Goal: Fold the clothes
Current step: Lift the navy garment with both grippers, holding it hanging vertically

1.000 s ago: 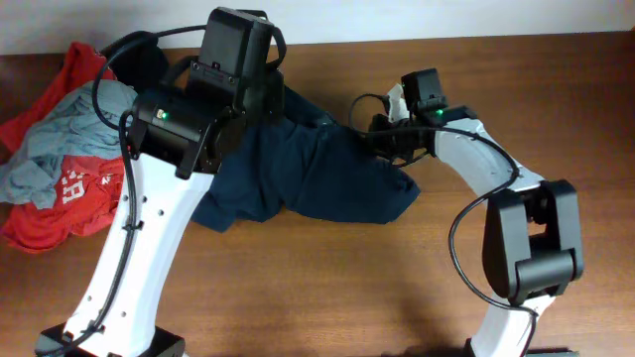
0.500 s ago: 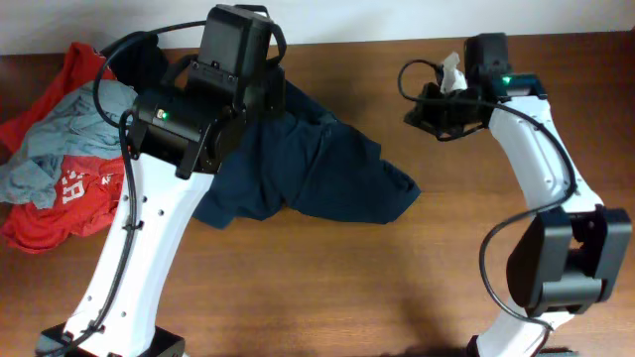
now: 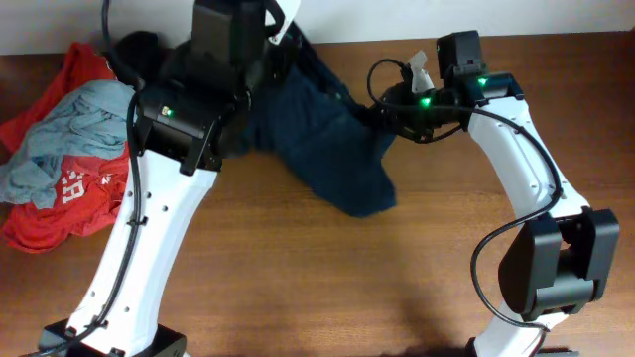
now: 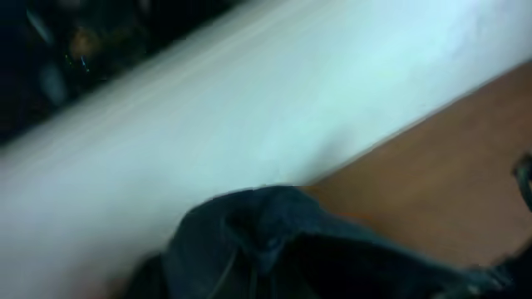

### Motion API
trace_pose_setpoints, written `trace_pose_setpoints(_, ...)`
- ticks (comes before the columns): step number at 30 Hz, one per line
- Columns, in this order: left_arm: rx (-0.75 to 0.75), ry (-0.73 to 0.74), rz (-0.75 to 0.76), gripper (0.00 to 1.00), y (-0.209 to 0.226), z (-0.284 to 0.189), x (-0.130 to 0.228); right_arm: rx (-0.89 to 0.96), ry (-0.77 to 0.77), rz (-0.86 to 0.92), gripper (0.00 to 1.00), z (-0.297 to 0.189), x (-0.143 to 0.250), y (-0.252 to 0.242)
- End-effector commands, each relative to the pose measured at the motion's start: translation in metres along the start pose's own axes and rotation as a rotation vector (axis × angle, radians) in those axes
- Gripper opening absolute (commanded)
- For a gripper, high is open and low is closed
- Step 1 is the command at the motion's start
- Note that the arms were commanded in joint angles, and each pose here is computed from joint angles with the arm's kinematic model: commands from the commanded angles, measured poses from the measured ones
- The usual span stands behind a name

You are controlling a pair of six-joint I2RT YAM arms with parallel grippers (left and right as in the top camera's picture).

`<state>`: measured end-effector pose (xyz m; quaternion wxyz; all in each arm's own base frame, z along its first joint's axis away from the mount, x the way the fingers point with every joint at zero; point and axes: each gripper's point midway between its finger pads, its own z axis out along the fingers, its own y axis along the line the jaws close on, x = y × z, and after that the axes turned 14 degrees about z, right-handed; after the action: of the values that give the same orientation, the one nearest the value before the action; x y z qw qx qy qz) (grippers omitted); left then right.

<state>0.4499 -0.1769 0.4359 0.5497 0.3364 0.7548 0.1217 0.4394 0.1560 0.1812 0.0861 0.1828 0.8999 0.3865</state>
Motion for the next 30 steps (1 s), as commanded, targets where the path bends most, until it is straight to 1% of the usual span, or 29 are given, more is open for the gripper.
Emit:
trace_pose_setpoints(1,-0.067,-0.101,0.122,0.01,0.017,-0.008,-0.028,-0.034,-0.005,-0.010,0.46,-0.004,-0.003,0.009)
trace_pose_setpoints(5,-0.067,-0.133,0.117,0.01,0.018,-0.009,-0.035,-0.035,-0.005,-0.010,0.47,-0.004,-0.002,0.009)
trace_pose_setpoints(13,-0.043,-0.091,0.127,0.01,0.009,0.002,-0.024,-0.049,0.025,-0.001,0.46,-0.004,0.004,0.011)
trace_pose_setpoints(14,-0.039,-0.084,0.129,0.00,0.008,0.004,-0.023,-0.042,0.032,0.005,0.46,-0.004,0.006,0.009)
trace_pose_setpoints(18,-0.029,-0.057,0.135,0.01,0.001,0.019,-0.016,-0.006,0.067,0.001,0.46,-0.004,0.016,0.000)
trace_pose_setpoints(22,-0.019,-0.042,0.139,0.01,-0.004,0.029,-0.012,0.054,0.052,0.020,0.46,-0.003,0.015,-0.013)
trace_pose_setpoints(30,-0.027,-0.055,0.136,0.01,-0.003,0.030,-0.015,0.091,0.069,0.052,0.46,0.010,0.015,-0.030)
